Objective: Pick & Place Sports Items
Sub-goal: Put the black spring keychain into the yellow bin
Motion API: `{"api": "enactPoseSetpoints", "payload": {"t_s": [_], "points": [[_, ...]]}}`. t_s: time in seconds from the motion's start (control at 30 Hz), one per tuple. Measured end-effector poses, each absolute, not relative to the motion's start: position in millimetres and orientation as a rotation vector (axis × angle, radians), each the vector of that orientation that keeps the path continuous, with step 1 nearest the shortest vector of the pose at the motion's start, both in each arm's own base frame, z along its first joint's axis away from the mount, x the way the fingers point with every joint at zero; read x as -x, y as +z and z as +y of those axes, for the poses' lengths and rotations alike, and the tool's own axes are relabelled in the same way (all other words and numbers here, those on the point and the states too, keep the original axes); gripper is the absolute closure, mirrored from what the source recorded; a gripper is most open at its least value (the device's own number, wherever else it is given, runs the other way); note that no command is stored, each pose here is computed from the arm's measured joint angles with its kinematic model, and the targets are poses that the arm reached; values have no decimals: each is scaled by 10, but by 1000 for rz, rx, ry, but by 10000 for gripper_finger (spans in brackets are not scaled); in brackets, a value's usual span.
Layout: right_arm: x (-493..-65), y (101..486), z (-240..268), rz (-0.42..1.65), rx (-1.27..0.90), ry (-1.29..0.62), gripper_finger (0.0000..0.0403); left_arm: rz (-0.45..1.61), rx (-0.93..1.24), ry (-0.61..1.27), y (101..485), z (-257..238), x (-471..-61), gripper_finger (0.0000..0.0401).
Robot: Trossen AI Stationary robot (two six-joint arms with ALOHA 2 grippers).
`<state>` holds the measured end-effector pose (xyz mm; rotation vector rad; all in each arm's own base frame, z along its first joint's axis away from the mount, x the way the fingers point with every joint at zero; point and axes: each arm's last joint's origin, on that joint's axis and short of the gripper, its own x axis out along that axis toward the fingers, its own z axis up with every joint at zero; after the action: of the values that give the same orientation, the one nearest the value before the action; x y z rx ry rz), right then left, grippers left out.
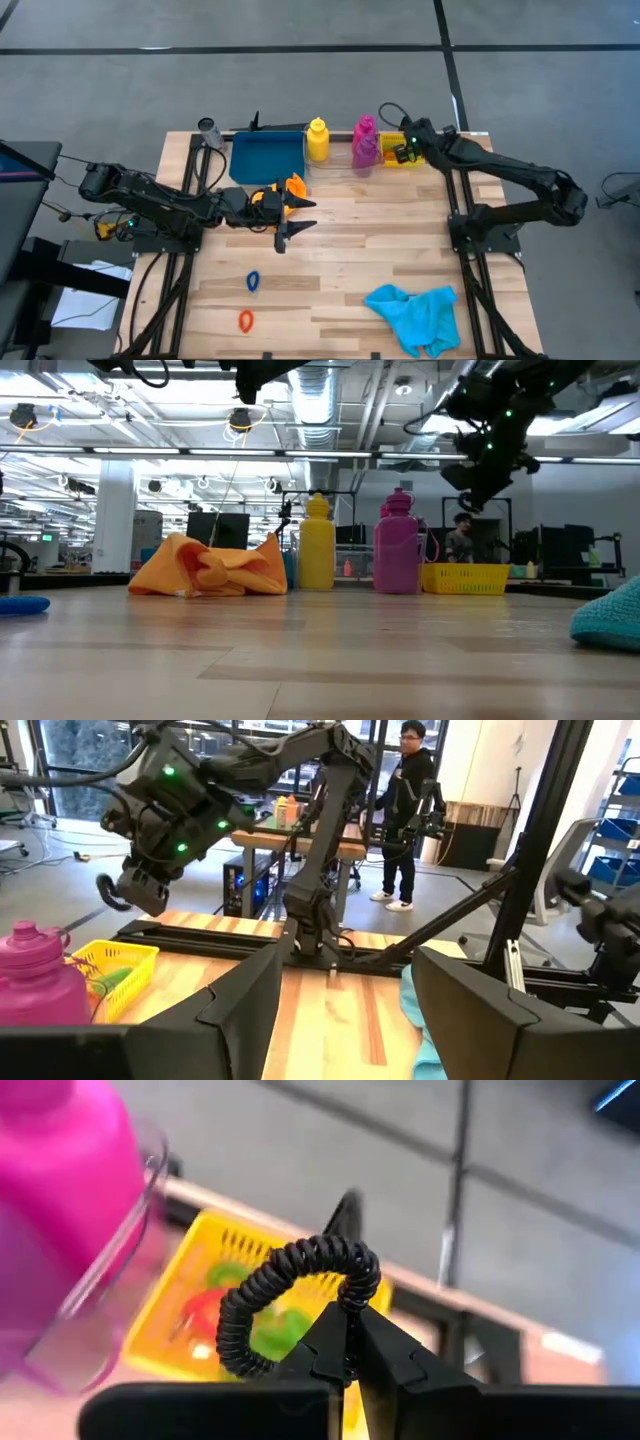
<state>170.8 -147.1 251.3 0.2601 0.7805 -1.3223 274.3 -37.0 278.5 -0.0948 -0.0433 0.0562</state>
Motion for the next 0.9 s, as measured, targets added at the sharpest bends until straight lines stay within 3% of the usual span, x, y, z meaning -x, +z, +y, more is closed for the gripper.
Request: {"api": "enactPoseSetpoints", "payload": {"t_s": [0.17, 0.47, 0.9], "points": [[-1614, 2492, -1612, 783, -411, -1175, 396, -43, 87, 57, 2785, -370, -2744, 179], [-1562, 2525, -1720, 740, -400, -1192, 389, -43, 85, 60, 2785, -369, -2743, 179], [-1569, 2540, -1731, 723, -380, -1208, 266, -44, 84, 59, 2785, -369, -2743, 179]]}}
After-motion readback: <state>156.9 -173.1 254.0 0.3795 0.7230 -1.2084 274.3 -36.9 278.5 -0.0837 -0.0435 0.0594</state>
